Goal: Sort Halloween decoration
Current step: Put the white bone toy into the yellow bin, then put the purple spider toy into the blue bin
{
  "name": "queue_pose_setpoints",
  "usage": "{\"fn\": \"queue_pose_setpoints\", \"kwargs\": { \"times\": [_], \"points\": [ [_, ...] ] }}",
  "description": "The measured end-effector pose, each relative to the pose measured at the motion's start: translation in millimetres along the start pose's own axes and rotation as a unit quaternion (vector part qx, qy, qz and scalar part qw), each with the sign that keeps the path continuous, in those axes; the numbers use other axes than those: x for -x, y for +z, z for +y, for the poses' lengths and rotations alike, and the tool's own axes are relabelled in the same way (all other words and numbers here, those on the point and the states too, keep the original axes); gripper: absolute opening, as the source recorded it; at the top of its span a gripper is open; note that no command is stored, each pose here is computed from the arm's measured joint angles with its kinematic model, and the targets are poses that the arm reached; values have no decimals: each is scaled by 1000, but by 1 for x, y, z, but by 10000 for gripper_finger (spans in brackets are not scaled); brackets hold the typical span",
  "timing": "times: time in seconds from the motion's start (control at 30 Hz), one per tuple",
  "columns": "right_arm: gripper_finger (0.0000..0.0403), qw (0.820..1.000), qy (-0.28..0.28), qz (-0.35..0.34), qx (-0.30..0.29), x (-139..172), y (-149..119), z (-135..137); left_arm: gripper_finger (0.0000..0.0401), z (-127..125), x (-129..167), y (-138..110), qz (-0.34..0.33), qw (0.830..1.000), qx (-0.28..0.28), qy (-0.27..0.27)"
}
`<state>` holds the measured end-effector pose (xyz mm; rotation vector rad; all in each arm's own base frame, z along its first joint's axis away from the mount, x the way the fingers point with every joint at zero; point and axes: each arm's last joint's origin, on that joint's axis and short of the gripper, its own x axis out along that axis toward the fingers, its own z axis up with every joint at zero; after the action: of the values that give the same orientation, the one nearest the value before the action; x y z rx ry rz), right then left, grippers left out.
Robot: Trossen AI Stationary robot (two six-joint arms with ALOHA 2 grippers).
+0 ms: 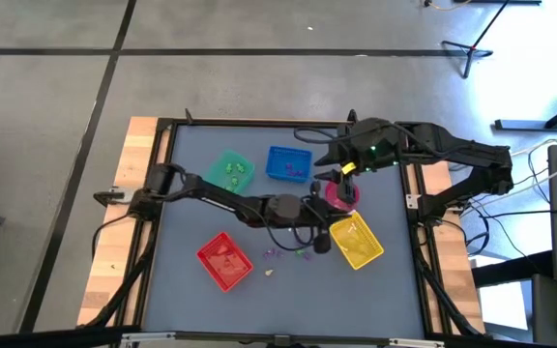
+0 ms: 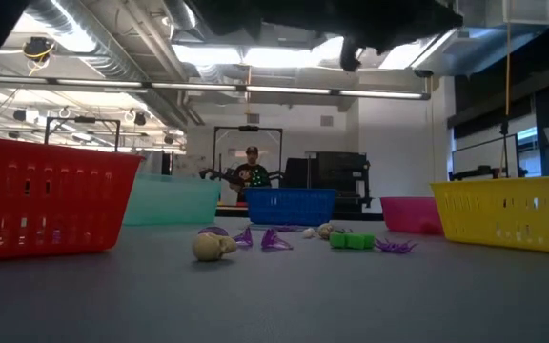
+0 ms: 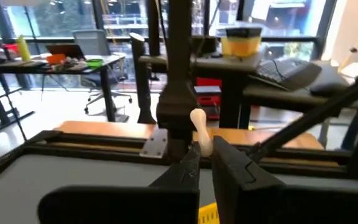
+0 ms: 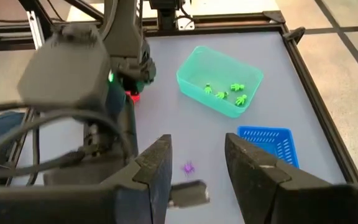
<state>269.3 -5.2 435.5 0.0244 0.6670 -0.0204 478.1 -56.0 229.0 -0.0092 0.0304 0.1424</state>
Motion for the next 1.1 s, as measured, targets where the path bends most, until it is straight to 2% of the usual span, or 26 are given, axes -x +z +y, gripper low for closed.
{"fn": "queue_pose_setpoints", "kwargs": {
  "times": [0.33, 0.5, 0.83, 1.1],
  "points": [
    [147, 1000, 2, 1, -1, 0, 0, 0, 8, -5, -18, -63, 61, 998, -17, -7],
    [147, 1000, 2, 1, -2, 0, 0, 0, 15, -5, -21, -86, 85, 996, -22, -13],
    [147, 1000, 2, 1, -2, 0, 0, 0, 54, -1, -23, -85, 84, 995, -17, -45],
    [147, 1000, 2, 1, -2, 0, 0, 0, 93, 0, -24, -85, 85, 995, -14, -43]
  ]
}}
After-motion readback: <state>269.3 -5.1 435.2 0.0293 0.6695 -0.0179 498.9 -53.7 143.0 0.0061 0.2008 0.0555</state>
